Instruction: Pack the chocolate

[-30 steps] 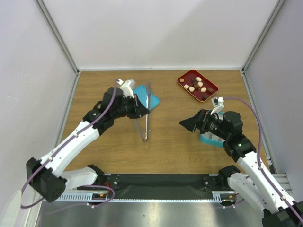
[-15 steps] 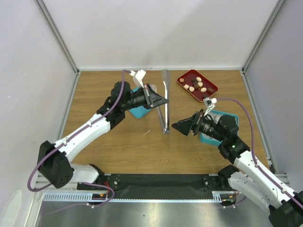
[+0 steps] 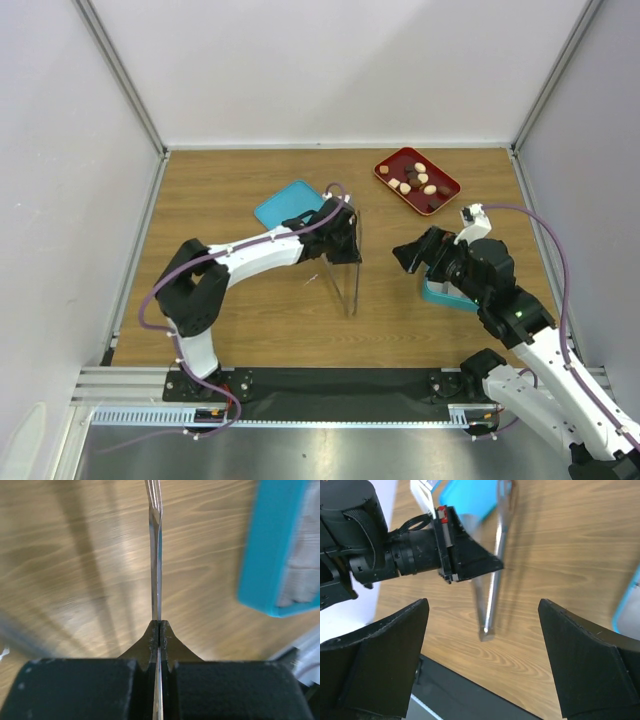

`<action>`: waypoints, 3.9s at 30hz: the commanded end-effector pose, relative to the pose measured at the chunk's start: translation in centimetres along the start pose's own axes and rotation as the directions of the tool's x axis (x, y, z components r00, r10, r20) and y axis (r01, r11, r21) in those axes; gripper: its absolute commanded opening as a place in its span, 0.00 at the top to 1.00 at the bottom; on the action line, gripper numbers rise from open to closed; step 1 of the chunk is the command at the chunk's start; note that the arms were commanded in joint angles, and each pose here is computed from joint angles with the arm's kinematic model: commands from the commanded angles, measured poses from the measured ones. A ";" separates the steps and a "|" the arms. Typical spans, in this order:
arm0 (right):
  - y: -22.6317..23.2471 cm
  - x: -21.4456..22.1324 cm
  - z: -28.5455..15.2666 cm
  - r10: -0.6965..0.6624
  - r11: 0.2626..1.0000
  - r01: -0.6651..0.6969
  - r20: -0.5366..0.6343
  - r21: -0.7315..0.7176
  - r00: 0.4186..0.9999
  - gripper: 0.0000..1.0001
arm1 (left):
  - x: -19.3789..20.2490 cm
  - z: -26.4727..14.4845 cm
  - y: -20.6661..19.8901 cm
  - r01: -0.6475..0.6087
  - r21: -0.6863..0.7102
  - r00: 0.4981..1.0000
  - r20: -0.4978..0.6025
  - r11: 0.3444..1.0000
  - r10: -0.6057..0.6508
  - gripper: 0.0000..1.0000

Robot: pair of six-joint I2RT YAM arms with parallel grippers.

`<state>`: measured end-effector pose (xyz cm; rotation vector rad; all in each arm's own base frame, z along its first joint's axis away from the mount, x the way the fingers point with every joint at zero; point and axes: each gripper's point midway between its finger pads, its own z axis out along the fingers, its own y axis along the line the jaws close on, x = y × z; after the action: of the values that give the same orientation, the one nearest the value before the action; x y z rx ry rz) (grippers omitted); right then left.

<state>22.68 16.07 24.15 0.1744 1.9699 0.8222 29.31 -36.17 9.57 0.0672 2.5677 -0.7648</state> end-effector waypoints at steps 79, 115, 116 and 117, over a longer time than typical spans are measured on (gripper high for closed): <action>-1.7 13.8 12.5 -0.341 0.890 0.442 -0.479 0.113 0.809 0.00 | -1.7 -22.5 8.4 -0.233 0.024 0.843 0.504 0.972 0.189 0.00; -9.6 17.0 13.4 -0.256 0.834 0.474 -0.562 0.284 0.786 0.01 | -1.4 -21.4 8.8 -0.219 0.016 0.861 0.474 0.976 0.185 0.00; -9.7 17.1 13.4 -0.255 0.835 0.472 -0.562 0.281 0.787 0.02 | -1.3 -21.3 8.9 -0.216 0.014 0.862 0.472 0.976 0.184 0.00; -9.7 17.2 13.4 -0.258 0.836 0.473 -0.561 0.278 0.786 0.02 | -1.4 -21.4 8.9 -0.218 0.014 0.859 0.477 0.976 0.185 0.00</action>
<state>26.46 22.30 2.07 -0.2435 2.5550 0.1578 22.87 -17.30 20.71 0.1402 2.0643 -0.7009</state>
